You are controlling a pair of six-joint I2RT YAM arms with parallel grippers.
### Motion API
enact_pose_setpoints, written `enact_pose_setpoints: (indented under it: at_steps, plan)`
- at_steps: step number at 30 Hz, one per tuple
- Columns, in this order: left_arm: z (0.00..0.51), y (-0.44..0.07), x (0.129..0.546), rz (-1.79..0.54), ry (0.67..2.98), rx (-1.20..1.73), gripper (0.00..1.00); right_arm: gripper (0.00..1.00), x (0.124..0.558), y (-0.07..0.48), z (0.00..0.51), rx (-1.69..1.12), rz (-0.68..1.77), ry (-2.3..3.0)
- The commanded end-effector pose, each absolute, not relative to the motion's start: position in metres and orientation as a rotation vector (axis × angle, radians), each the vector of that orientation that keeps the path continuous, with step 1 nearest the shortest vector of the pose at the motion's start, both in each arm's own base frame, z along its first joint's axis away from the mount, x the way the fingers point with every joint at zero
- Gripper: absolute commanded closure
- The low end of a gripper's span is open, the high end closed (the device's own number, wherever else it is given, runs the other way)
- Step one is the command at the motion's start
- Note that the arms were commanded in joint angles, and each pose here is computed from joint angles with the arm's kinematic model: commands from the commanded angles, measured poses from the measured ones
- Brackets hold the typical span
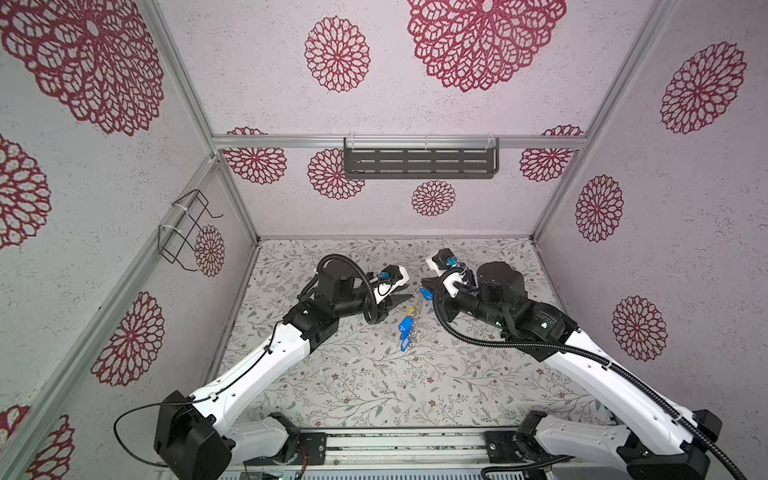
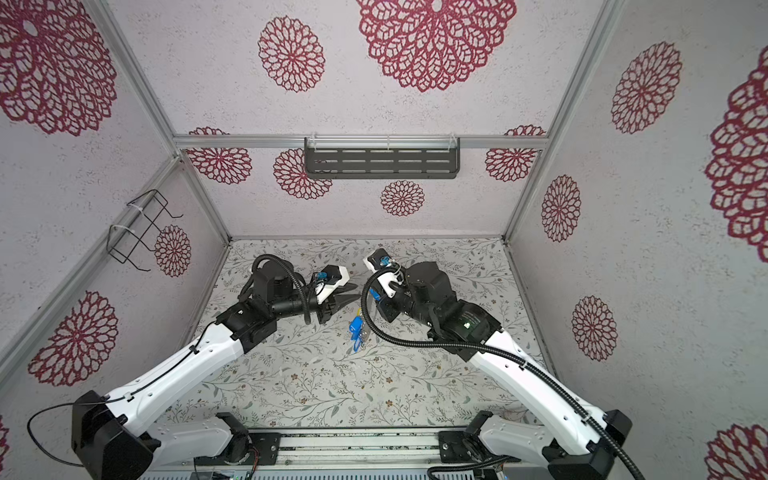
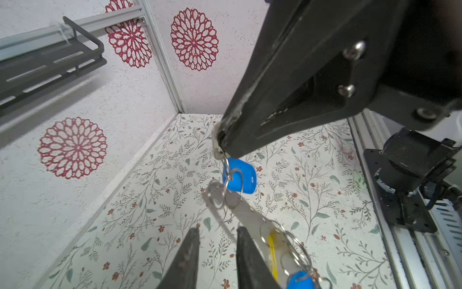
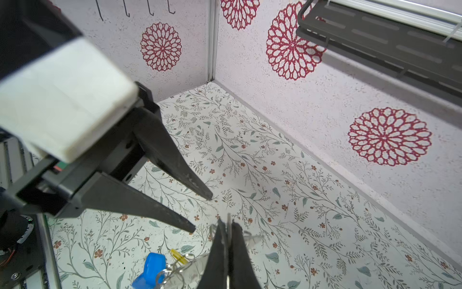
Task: Remove the keys from the keyring
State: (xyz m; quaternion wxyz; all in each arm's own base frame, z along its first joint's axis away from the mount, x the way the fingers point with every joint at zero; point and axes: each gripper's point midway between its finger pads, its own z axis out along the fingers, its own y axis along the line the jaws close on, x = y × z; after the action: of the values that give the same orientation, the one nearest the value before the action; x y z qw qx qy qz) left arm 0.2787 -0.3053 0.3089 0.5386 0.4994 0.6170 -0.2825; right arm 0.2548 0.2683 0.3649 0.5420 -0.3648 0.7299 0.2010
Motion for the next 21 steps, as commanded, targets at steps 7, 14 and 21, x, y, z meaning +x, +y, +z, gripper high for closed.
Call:
enact_pose_setpoints:
  at_steps: [7,14,21]
  plan:
    - [0.330,-0.316,0.274,-0.806,1.386,1.132,0.73,1.00,0.247,0.265,0.401,-0.822,0.527,1.624]
    - [0.335,-0.324,0.273,-0.871,1.375,1.126,0.80,1.00,0.248,0.265,0.401,-0.819,0.528,1.621]
    - [0.331,-0.328,0.271,-0.899,1.388,1.129,0.83,1.00,0.248,0.264,0.400,-0.818,0.523,1.624]
